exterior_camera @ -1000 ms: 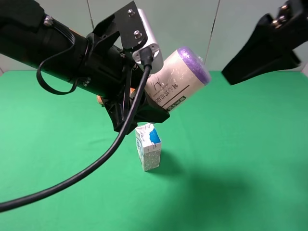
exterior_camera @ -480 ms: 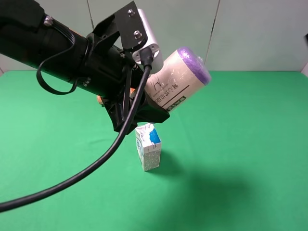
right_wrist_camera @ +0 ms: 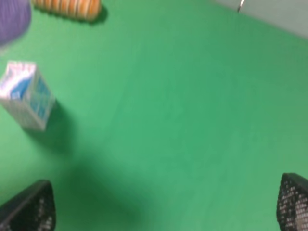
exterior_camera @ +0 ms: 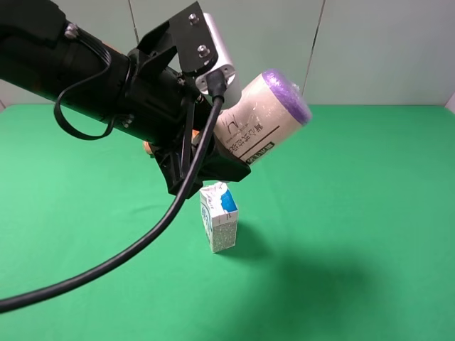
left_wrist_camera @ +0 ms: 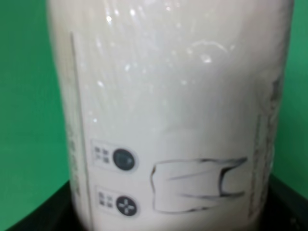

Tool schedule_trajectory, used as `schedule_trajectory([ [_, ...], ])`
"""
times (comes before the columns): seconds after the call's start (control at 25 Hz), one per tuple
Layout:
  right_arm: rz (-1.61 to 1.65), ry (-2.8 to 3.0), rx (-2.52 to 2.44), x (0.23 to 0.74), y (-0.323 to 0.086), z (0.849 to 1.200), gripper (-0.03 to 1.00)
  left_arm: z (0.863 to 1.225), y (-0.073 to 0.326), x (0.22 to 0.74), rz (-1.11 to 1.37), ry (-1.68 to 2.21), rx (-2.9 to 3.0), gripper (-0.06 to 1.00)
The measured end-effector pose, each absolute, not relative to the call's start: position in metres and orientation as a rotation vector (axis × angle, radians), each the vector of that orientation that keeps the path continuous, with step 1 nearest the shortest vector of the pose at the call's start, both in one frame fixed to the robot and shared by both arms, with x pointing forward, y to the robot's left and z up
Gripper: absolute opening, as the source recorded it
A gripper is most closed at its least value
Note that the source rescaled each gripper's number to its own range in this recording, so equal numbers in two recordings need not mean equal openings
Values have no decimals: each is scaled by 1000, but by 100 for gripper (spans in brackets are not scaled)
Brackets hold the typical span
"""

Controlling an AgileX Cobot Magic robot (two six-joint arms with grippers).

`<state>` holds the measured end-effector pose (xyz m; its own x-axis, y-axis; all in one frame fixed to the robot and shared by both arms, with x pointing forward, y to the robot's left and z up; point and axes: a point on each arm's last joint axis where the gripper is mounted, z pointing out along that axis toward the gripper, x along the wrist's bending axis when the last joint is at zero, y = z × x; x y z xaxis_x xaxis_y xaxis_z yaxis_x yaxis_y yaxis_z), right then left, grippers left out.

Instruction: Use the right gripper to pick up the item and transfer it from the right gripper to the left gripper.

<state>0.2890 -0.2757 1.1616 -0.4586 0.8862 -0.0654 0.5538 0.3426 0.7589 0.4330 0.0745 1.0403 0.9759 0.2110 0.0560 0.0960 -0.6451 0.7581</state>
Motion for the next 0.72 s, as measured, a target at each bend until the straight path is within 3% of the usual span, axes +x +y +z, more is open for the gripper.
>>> schedule_trajectory([
  [0.44,969,2123,1294,252,-291,1074,100,1040,74,433,175,213,2274,0],
  [0.72,1111,1993,1229,239,-296,1057,100,1038,75,432,167,215,2281,0],
])
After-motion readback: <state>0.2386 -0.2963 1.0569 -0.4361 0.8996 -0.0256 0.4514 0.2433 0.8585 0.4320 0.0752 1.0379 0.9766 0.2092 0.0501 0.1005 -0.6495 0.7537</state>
